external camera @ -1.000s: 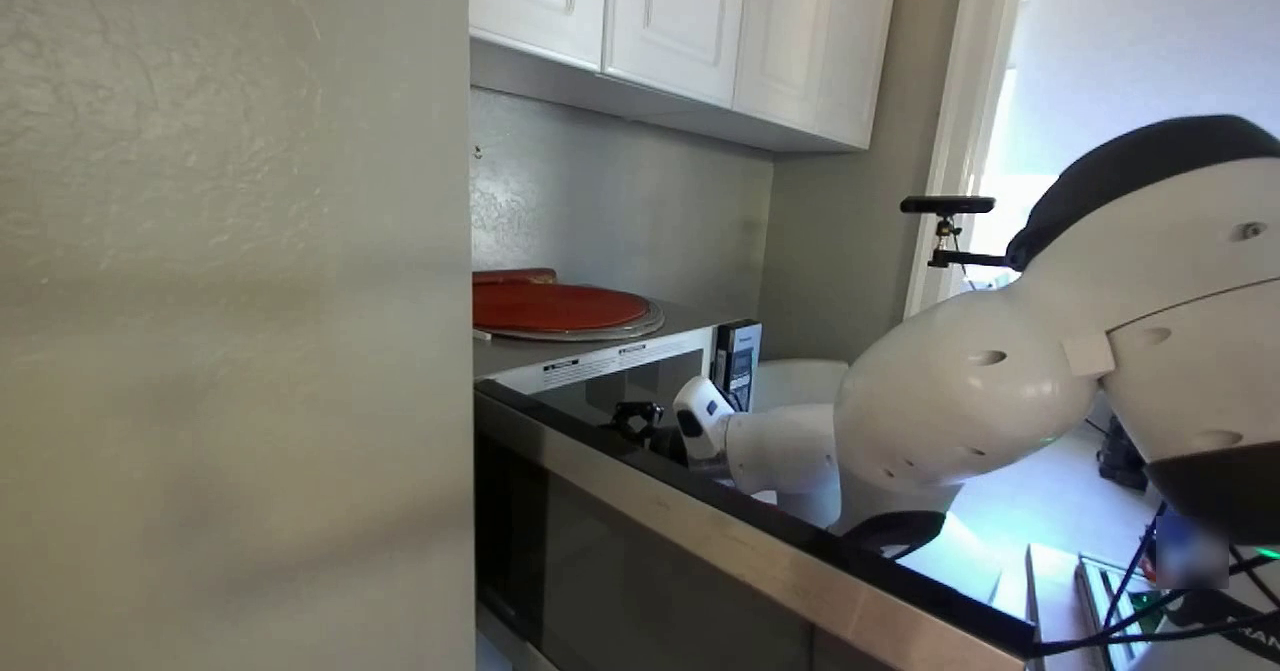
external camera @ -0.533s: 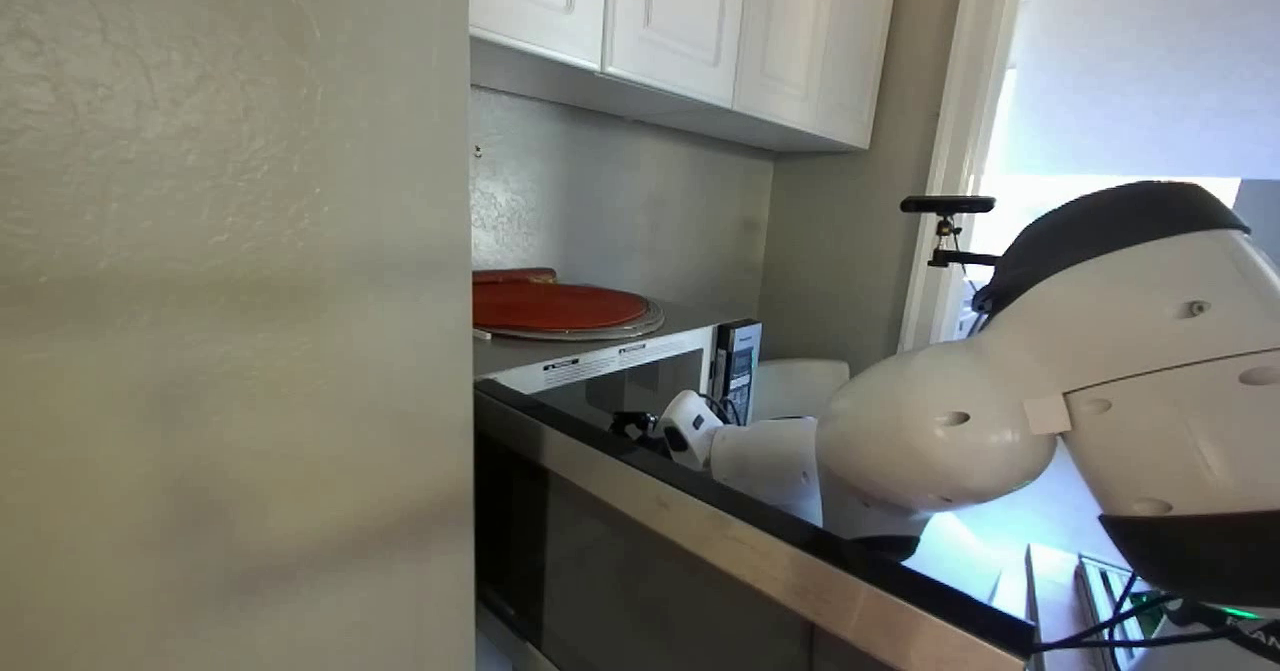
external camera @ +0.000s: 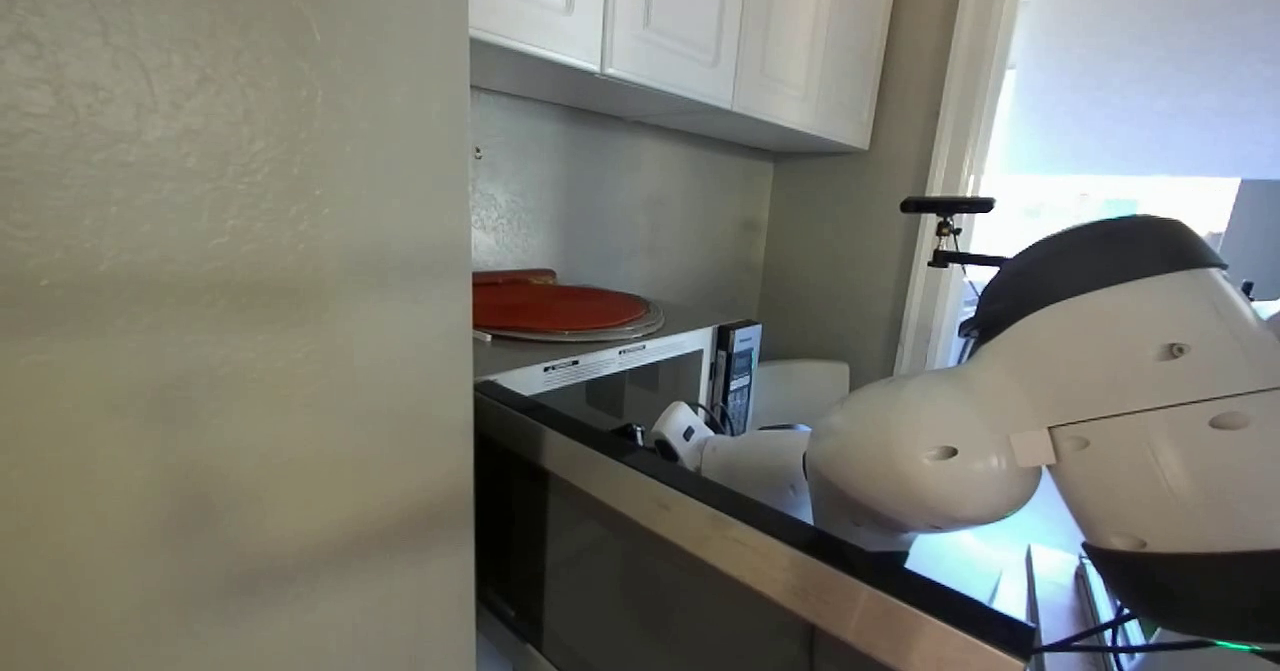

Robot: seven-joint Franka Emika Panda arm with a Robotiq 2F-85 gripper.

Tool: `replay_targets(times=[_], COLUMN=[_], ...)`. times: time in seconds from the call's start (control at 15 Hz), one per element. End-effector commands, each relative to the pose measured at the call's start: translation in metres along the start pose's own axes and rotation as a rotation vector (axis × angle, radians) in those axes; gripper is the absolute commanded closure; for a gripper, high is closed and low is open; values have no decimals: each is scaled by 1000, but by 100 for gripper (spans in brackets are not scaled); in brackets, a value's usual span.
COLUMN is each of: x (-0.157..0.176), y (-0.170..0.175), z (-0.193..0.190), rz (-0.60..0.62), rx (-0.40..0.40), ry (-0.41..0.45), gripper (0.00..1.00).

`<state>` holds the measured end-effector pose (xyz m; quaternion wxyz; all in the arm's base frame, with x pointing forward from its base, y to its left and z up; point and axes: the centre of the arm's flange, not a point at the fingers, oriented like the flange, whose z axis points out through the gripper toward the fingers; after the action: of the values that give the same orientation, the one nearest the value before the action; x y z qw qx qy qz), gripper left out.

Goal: Remove the orange bowl from the microwave

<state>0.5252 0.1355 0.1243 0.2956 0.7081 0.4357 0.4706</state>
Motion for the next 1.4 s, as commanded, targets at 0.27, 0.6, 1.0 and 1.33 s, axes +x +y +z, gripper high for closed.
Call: replay_targets(times=[0.27,0.6,1.0,1.33], x=[-1,0,-18,-46], y=[-11,-1,23,46], z=[15,8,-35,-90], rz=[-4,8,40,43], rx=[-18,-24,2,43], ry=[9,12,0,-43], gripper=[97,99,99,99])
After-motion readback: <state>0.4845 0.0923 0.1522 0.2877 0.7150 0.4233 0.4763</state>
